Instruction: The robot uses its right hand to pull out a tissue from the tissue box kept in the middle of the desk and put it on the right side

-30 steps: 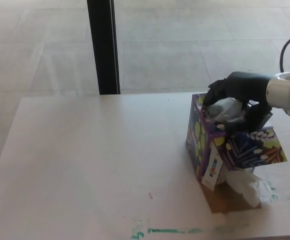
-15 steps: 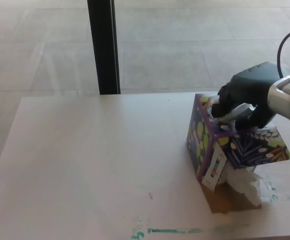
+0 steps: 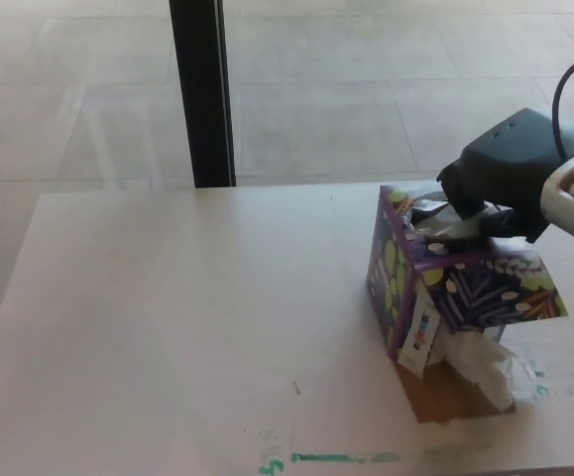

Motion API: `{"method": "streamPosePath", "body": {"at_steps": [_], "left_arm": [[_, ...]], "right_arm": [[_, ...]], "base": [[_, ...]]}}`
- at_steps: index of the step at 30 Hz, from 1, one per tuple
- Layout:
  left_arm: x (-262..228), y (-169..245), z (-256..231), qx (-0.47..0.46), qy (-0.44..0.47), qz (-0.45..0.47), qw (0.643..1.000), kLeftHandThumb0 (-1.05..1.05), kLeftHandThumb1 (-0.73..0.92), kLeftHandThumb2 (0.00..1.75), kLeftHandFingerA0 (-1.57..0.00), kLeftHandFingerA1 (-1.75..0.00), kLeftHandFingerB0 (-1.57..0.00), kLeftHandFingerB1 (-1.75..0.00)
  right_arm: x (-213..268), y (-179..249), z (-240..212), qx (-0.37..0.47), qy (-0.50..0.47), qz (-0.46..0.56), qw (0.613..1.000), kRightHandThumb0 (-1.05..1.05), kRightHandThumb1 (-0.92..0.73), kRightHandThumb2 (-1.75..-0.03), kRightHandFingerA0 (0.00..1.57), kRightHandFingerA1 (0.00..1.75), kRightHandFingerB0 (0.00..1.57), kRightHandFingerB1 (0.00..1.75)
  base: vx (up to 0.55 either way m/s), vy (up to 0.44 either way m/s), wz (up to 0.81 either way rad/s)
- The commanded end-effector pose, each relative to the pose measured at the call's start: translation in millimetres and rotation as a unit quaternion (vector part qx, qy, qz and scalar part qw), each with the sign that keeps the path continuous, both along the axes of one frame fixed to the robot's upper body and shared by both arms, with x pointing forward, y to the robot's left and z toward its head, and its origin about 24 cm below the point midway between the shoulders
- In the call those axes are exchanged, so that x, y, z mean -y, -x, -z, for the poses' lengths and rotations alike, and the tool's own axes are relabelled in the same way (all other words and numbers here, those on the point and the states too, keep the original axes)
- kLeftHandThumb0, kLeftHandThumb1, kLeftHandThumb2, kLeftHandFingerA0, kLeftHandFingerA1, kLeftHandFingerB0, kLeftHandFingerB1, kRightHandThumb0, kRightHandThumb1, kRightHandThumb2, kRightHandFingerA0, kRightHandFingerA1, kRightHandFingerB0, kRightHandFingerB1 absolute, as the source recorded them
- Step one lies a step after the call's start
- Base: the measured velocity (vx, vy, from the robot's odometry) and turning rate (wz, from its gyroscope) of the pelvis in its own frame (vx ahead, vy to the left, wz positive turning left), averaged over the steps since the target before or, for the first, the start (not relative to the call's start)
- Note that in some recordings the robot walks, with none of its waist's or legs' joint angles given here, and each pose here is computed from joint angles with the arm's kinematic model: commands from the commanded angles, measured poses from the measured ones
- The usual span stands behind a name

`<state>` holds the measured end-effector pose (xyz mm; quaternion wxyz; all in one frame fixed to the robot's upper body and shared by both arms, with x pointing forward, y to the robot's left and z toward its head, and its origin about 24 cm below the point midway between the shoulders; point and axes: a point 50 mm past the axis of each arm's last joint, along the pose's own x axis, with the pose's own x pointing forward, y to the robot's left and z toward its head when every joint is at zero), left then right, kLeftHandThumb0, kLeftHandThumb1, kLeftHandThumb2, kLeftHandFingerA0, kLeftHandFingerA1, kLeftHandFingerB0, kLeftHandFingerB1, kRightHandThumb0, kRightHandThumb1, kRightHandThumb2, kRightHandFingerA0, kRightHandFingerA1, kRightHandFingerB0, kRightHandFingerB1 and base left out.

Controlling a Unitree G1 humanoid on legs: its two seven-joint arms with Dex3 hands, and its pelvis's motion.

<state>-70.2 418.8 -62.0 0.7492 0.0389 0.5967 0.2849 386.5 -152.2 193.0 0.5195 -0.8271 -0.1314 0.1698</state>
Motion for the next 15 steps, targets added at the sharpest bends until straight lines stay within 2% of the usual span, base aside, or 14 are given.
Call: {"method": "streamPosePath", "body": {"at_steps": [1, 2, 3, 4, 5, 6, 7, 8, 9, 11, 12, 13, 14, 15], "left_arm": [[-2.0, 3.4, -2.8, 0.0, -0.01, -0.002, 1.0, -0.63, 0.91, 0.66, -0.59, -0.49, -0.54, -0.46], [-1.8, 2.9, -2.9, 0.001, -0.013, 0.008, 1.0, -0.63, 0.91, 0.67, -0.58, -0.5, -0.56, -0.48], [-1.7, 2.7, -3.0, 0.001, -0.014, 0.012, 1.0, -0.63, 0.91, 0.67, -0.58, -0.5, -0.56, -0.48], [-1.8, 1.7, -2.3, -0.008, -0.013, 0.015, 1.0, -0.65, 0.9, 0.67, -0.59, -0.48, -0.56, -0.46], [-1.8, 1.6, -2.3, -0.009, -0.013, 0.015, 1.0, -0.65, 0.9, 0.67, -0.59, -0.48, -0.56, -0.46], [-1.8, 1.6, -2.2, -0.004, -0.011, 0.01, 1.0, -0.64, 0.9, 0.67, -0.56, -0.51, -0.53, -0.48], [-1.2, 0.7, -1.4, 0.009, -0.007, -0.008, 1.0, -0.64, 0.89, 0.66, -0.6, -0.54, -0.56, -0.51], [-1.0, 0.6, -1.0, 0.01, -0.008, -0.011, 1.0, -0.65, 0.88, 0.66, -0.59, -0.51, -0.56, -0.49], [-1.1, 0.2, -1.2, 0.006, -0.007, -0.002, 1.0, -0.64, 0.92, 0.68, -0.52, -0.48, -0.51, -0.47], [-1.4, -1.5, -1.3, 0.003, -0.008, 0.008, 1.0, -0.64, 0.91, 0.67, -0.57, -0.49, -0.56, -0.48], [-1.9, -2.5, -0.9, 0.004, -0.012, 0.0, 1.0, -0.65, 0.89, 0.67, -0.6, -0.49, -0.59, -0.48], [-2.6, -3.6, -1.1, 0.005, -0.014, -0.003, 1.0, -0.65, 0.89, 0.67, -0.6, -0.49, -0.59, -0.48], [-2.8, -4.2, -1.2, 0.006, -0.014, -0.003, 1.0, -0.64, 0.89, 0.67, -0.63, -0.49, -0.59, -0.48], [-2.8, -4.8, -1.2, 0.008, -0.015, -0.002, 1.0, -0.64, 0.89, 0.67, -0.63, -0.49, -0.59, -0.48]], "right_arm": [[0.3, 4.0, -2.4, 0.066, -0.004, -0.063, 0.996, -0.33, -0.54, -0.78, 0.78, 1.63, 0.75, 1.41], [0.7, 6.0, -2.0, 0.094, -0.022, -0.082, 0.992, -0.35, -0.48, -0.99, 0.91, 1.68, 0.69, 1.45], [1.0, 6.9, -1.8, 0.106, -0.03, -0.091, 0.99, -0.35, -0.48, -0.99, 0.91, 1.68, 0.69, 1.45], [1.1, 7.6, -1.5, 0.115, -0.043, -0.096, 0.988, -0.39, -0.51, -0.93, 1.03, 1.75, 0.69, 1.48], [1.1, 7.6, -1.4, 0.116, -0.045, -0.097, 0.987, -0.39, -0.51, -0.93, 1.03, 1.75, 0.69, 1.48], [1.2, 8.0, -0.8, 0.118, -0.051, -0.099, 0.987, -0.31, -0.54, -0.83, 0.87, 1.75, 0.75, 1.53], [2.3, 9.4, 0.8, 0.128, -0.054, -0.101, 0.985, -0.34, -0.6, -0.7, 0.88, 1.74, 0.75, 1.47], [2.4, 9.9, 1.9, 0.132, -0.05, -0.101, 0.985, -0.44, -0.48, -0.94, 1.17, 1.35, 0.88, 1.16], [2.1, 10.8, 4.1, 0.139, -0.053, -0.105, 0.983, -0.42, -0.47, -0.94, 1.18, 1.34, 0.89, 1.09], [3.0, 11.8, 6.6, 0.149, -0.058, -0.111, 0.981, -0.41, -0.48, -0.95, 1.18, 1.33, 0.88, 1.08], [4.3, 11.9, 9.1, 0.156, -0.051, -0.109, 0.98, -0.31, -0.55, -0.74, 0.9, 1.75, 0.82, 1.29], [4.8, 11.7, 9.6, 0.159, -0.049, -0.107, 0.98, -0.31, -0.55, -0.74, 0.9, 1.75, 0.82, 1.29], [5.8, 11.6, 11.0, 0.158, -0.048, -0.105, 0.981, -0.29, -0.48, -0.81, 0.93, 1.75, 0.8, 1.45], [7.3, 11.6, 13.2, 0.156, -0.045, -0.1, 0.982, -0.29, -0.48, -0.81, 0.93, 1.75, 0.8, 1.45]], "base": [[0.0, 0.0, 0.0], [0.0, 0.0, 0.0], [0.0, 0.0, 0.0], [0.0, 0.0, 0.0], [0.0, 0.0, 0.0], [0.0, 0.0, 0.0], [0.0, 0.0, 0.0], [0.0, 0.0, 0.0], [0.0, 0.0, 0.0], [0.0, 0.0, 0.0], [0.0, 0.0, 0.0], [0.0, 0.0, 0.0], [0.0, 0.0, 0.0], [0.0, 0.0, 0.0]]}}
